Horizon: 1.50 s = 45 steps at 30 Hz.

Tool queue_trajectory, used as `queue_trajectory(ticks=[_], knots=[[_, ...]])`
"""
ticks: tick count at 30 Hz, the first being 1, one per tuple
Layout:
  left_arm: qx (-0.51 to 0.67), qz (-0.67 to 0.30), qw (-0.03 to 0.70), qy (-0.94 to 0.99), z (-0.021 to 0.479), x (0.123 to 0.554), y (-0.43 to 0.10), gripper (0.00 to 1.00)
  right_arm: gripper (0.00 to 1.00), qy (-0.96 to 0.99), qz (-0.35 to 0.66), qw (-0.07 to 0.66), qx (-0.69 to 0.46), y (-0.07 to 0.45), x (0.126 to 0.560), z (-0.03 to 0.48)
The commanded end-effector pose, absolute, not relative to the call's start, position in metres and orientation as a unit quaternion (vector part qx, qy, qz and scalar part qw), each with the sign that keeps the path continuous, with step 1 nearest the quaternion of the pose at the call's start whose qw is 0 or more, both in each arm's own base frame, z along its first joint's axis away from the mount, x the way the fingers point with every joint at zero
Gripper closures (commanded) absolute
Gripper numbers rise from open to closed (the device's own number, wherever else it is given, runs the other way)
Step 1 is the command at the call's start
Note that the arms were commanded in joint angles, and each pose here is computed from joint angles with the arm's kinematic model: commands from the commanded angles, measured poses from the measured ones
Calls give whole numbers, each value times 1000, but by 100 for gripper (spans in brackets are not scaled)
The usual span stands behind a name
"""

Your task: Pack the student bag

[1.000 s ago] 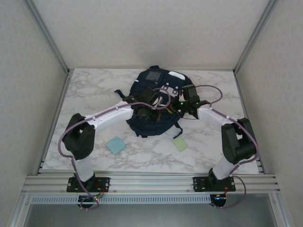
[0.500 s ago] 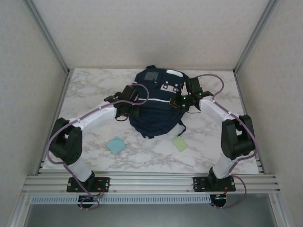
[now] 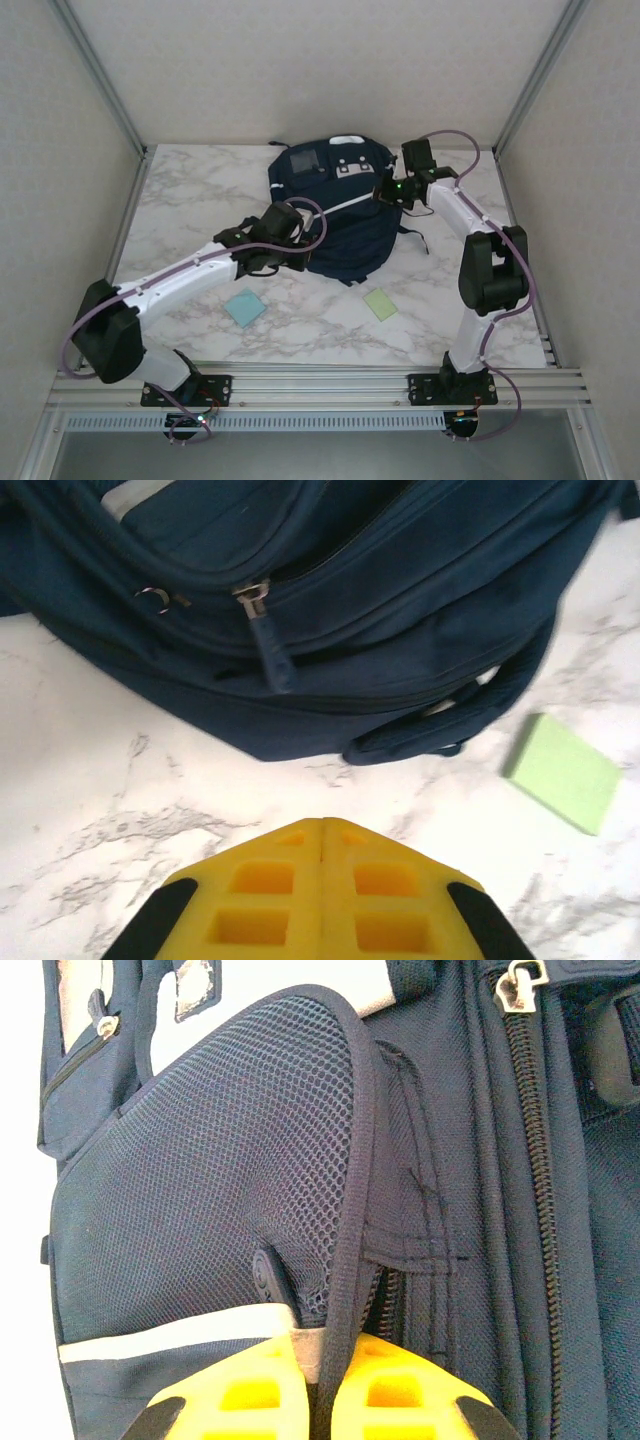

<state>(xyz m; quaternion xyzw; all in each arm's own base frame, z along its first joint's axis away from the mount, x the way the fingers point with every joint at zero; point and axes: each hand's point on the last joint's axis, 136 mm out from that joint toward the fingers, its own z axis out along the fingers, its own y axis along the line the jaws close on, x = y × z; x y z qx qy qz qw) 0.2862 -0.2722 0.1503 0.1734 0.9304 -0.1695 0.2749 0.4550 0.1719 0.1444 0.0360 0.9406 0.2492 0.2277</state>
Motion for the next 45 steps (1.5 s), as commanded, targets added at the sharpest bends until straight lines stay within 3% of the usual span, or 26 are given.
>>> queue_trajectory(ticks=[1, 3, 6, 14, 18, 21, 25, 31, 34, 40, 45], knots=[[174, -120, 275, 938, 148, 301, -263, 100, 89, 931, 214, 288, 63, 147, 483, 169], [165, -103, 279, 940, 145, 311, -263, 100, 62, 934, 206, 279, 86, 142, 476, 171], [148, -97, 283, 943, 141, 326, -269, 93, 43, 931, 215, 269, 124, 138, 460, 178], [124, -114, 271, 948, 120, 354, -290, 46, 41, 901, 304, 246, 186, 159, 415, 189], [120, -108, 257, 953, 102, 363, -294, 42, 41, 890, 336, 239, 193, 180, 403, 187], [111, -113, 251, 955, 93, 372, -296, 48, 42, 888, 341, 240, 193, 189, 401, 184], [100, -105, 226, 963, 75, 375, -294, 71, 43, 887, 342, 240, 199, 192, 402, 179], [109, -128, 144, 975, 54, 338, -297, 83, 43, 886, 348, 229, 205, 211, 401, 171], [111, -129, 128, 977, 52, 325, -292, 100, 43, 885, 346, 221, 218, 222, 402, 157], [117, -138, 153, 972, 78, 325, -289, 100, 43, 874, 358, 203, 261, 238, 400, 130], [135, -202, 184, 953, 118, 326, -308, 100, 39, 874, 362, 176, 271, 252, 398, 116]])
